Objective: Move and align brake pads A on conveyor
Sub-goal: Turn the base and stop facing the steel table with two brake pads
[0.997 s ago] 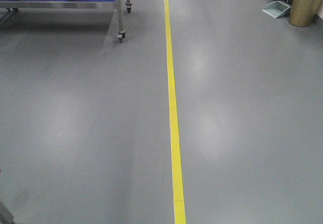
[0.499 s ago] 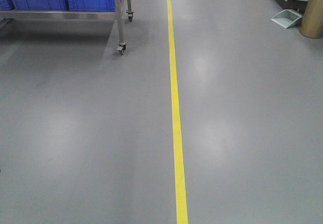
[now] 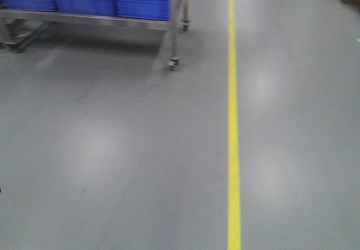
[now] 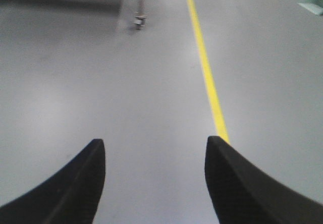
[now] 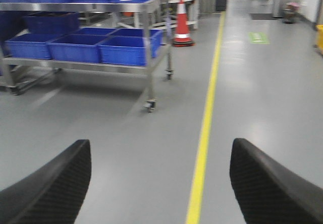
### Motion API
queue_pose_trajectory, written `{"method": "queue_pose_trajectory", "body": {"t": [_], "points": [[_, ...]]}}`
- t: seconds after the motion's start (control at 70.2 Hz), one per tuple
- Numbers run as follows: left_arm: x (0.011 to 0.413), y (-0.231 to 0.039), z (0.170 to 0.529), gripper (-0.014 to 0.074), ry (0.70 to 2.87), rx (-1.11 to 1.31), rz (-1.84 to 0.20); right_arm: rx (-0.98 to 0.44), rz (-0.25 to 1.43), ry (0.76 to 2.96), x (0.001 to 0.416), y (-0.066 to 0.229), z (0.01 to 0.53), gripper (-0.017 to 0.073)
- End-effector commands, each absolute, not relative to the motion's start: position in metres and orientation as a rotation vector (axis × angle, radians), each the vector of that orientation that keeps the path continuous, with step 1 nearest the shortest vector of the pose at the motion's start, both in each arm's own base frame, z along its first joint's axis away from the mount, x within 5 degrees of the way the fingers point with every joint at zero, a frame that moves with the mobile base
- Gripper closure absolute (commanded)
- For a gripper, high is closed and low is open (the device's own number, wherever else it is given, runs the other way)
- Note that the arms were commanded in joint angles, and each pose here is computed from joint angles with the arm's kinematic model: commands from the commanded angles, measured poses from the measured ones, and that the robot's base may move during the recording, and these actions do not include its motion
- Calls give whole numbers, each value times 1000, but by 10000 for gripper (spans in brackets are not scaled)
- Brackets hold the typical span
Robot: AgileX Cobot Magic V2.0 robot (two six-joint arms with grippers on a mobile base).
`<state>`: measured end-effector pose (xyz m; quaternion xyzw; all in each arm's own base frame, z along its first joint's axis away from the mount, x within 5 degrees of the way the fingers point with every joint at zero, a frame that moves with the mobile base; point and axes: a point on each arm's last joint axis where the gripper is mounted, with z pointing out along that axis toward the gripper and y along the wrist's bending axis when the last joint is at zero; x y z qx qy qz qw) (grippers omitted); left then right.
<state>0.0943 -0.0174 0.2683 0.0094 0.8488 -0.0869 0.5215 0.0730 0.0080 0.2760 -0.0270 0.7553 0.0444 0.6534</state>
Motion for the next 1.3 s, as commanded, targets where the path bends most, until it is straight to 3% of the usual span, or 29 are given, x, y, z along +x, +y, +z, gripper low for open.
{"method": "queue_pose_trajectory", "body": {"t": [0.0, 1.282], "points": [[97, -19, 283, 188, 1946, 25, -229, -53, 91, 1619, 74, 7, 292, 23], [97, -19, 283, 188, 1947, 25, -229, -53, 91, 1620, 74, 7, 291, 23]]}}
